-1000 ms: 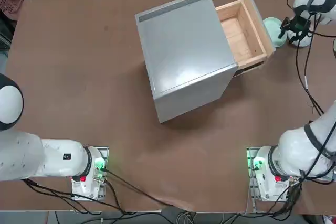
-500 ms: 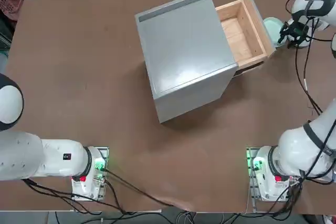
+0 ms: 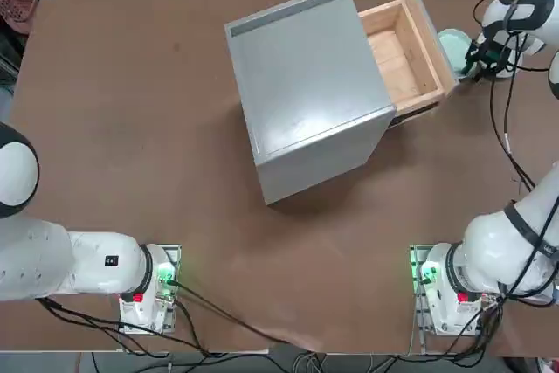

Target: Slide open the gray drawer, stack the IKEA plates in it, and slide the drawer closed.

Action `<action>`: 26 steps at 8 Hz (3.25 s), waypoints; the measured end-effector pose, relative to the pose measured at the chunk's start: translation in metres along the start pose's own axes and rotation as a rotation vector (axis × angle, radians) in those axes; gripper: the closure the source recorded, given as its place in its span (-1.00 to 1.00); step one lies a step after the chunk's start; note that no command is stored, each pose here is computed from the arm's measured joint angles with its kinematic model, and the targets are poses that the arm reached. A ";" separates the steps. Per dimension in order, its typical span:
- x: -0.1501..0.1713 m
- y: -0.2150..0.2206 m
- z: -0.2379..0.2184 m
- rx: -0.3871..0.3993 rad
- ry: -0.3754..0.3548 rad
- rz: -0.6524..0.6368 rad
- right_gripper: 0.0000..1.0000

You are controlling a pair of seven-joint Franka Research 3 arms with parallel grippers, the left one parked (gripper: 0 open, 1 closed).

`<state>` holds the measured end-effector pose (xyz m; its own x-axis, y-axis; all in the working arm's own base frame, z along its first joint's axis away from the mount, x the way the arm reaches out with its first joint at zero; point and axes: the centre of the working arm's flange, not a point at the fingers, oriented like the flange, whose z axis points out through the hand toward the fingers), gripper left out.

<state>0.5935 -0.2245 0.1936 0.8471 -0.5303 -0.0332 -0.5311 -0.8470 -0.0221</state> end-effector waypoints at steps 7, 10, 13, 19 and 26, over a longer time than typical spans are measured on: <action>0.011 -0.023 -0.136 0.027 0.014 -0.088 0.99; -0.014 -0.054 -0.272 0.125 -0.058 -0.108 1.00; -0.072 -0.077 -0.369 0.262 -0.124 -0.114 1.00; -0.211 -0.196 -0.388 0.185 -0.209 -0.254 1.00; -0.286 -0.236 -0.298 -0.044 -0.154 -0.344 1.00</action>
<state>0.4820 0.1162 0.5059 0.9617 -0.2061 -0.1809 -0.2123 -0.9771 -0.0155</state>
